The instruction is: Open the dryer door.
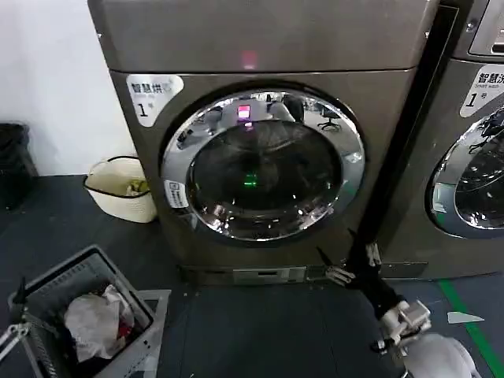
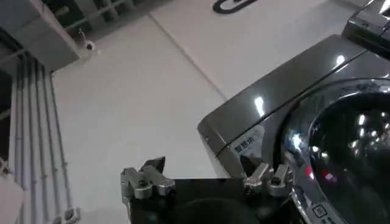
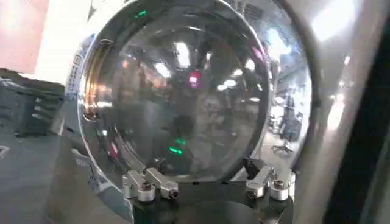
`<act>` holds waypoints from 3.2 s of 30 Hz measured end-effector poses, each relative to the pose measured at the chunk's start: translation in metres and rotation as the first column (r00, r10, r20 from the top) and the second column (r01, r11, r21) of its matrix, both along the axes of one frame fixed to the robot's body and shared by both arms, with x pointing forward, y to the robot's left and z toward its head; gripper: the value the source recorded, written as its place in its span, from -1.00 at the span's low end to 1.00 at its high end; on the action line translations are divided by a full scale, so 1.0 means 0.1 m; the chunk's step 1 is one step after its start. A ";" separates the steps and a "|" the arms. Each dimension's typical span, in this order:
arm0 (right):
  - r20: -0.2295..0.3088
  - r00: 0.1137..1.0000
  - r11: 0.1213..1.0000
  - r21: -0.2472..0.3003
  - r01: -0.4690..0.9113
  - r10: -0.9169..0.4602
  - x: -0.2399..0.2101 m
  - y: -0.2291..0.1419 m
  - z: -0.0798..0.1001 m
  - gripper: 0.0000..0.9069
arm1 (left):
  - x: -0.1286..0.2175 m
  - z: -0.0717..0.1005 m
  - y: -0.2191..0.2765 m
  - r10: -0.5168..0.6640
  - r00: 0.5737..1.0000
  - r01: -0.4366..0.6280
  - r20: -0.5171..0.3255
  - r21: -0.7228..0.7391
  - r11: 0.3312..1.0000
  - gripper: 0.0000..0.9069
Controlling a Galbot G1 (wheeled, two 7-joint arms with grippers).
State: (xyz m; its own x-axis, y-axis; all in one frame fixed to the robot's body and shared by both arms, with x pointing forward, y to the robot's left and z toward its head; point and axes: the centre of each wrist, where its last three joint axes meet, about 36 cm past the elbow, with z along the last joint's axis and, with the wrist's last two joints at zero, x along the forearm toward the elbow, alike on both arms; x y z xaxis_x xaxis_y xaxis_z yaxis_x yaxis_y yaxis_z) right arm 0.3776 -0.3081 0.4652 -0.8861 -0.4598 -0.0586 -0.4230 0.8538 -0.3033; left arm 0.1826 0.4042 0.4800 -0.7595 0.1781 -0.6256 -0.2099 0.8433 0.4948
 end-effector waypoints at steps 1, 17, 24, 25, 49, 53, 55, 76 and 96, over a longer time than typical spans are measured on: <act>0.000 1.000 1.000 -0.004 -0.009 0.009 0.03 0.01 0.00 1.00 | 0.00 0.00 0.00 0.000 1.000 0.000 0.001 0.000 1.000 1.00; 0.001 0.990 0.990 0.000 -0.142 0.142 0.44 0.27 0.14 1.00 | 0.04 0.04 -0.03 -0.012 1.000 0.012 0.018 0.004 1.000 1.00; 0.016 0.982 0.982 -0.002 -0.187 0.187 0.61 0.43 0.25 1.00 | 0.04 0.04 -0.03 -0.012 1.000 0.012 0.021 0.003 1.000 1.00; 0.016 0.981 0.982 0.000 -0.191 0.191 0.63 0.46 0.26 1.00 | 0.04 0.04 -0.03 -0.012 1.000 0.012 0.022 0.003 1.000 1.00; 0.005 0.954 0.954 0.004 -0.301 0.301 0.97 0.89 0.34 1.00 | 0.04 0.05 -0.06 -0.014 1.000 0.014 0.028 0.002 1.000 1.00; 0.004 0.948 0.948 0.003 -0.320 0.320 1.02 0.97 0.36 1.00 | 0.04 0.05 -0.06 -0.014 1.000 0.014 0.028 0.002 1.000 1.00; 0.005 0.945 0.945 -0.001 -0.326 0.326 1.04 1.00 0.37 1.00 | 0.04 0.05 -0.06 -0.014 1.000 0.014 0.028 0.002 1.000 1.00; -0.002 0.922 0.922 -0.008 -0.386 0.386 1.25 1.35 0.43 1.00 | 0.05 0.02 -0.06 -0.011 1.000 0.011 0.025 0.000 1.000 1.00; -0.021 0.909 0.909 -0.009 -0.417 0.417 1.42 1.70 0.39 1.00 | 0.03 0.01 -0.07 -0.002 1.000 0.002 0.023 -0.002 1.000 1.00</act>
